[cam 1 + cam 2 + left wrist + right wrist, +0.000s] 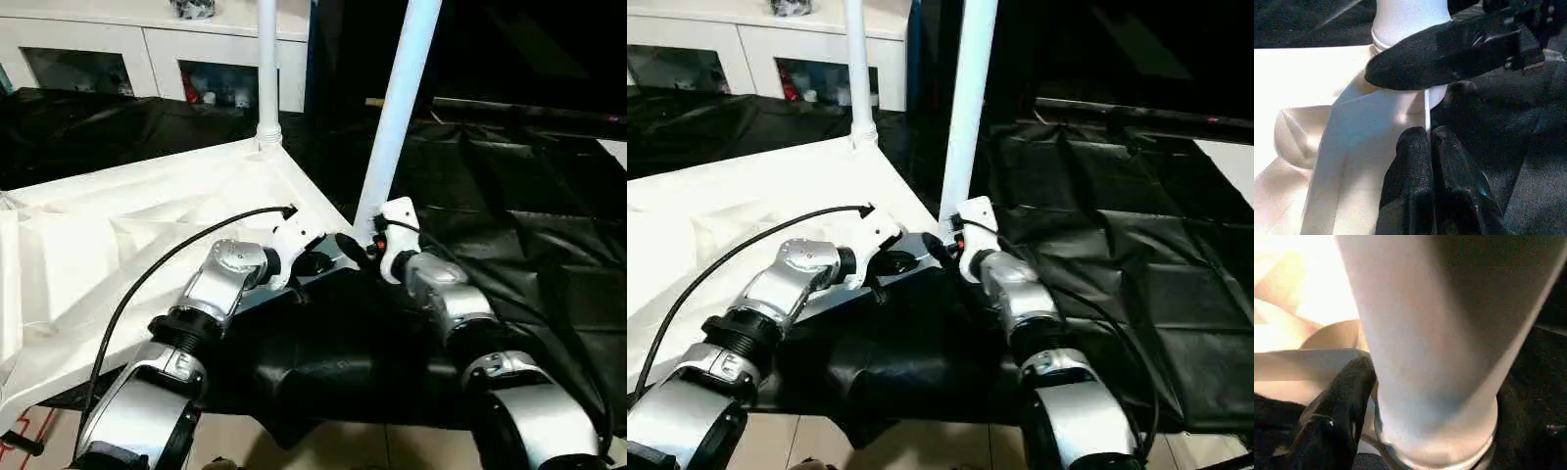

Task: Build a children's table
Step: Rotate leg to tighten

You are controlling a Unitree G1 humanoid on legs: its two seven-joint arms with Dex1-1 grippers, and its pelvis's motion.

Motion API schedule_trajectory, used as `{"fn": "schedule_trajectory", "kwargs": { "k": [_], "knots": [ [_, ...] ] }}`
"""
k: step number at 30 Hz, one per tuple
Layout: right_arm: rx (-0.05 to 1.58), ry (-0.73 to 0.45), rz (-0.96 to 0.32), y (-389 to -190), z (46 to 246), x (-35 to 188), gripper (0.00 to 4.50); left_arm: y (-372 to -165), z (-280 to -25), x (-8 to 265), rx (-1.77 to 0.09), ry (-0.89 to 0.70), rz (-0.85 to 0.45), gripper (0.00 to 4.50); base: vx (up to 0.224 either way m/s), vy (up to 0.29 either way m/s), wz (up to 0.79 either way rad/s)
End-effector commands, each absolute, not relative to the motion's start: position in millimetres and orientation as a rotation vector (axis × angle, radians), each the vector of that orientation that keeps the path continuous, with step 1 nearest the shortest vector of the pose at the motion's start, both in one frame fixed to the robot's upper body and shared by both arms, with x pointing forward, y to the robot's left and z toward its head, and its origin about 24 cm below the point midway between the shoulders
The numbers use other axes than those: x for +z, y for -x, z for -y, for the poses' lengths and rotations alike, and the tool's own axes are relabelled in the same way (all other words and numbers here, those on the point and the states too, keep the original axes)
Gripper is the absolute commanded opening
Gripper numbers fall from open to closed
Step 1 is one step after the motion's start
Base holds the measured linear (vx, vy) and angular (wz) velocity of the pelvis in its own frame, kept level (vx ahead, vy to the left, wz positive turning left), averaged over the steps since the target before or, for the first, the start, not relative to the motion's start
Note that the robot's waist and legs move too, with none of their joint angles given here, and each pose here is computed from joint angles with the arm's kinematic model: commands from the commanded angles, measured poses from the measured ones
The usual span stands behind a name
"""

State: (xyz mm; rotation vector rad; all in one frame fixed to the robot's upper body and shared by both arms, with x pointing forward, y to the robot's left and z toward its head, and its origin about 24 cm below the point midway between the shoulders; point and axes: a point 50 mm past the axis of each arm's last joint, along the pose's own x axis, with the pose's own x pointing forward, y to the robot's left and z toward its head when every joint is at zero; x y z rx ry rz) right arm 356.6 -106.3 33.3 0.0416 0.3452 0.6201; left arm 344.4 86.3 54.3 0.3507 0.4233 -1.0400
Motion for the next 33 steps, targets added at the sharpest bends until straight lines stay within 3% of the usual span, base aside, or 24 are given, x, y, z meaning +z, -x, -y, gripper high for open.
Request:
{"fn": "schedule_trajectory", "kwargs": {
  "k": [1, 11, 19, 33],
  "knots": [
    [0.845, -0.041, -0.375, -343.4, 76.7, 27, 3.83, -339, -61, 65, -1.173, -0.364, -0.347, 0.00, 0.000, 0.000, 0.00],
    [1.099, 0.046, -0.283, -329.9, 110.4, 39, 3.88, -326, -87, 63, -1.320, -0.371, -0.357, 0.00, 0.000, 0.000, 0.00],
    [1.322, 0.073, -0.345, -310.7, 122.3, 41, 3.88, -311, -108, 64, -1.467, -0.394, -0.389, 0.00, 0.000, 0.000, 0.00],
    [1.388, 0.034, -0.398, -301.9, 122.2, 40, 2.78, -311, -116, 67, -1.479, -0.389, -0.397, 0.00, 0.000, 0.000, 0.00]
  ]
}}
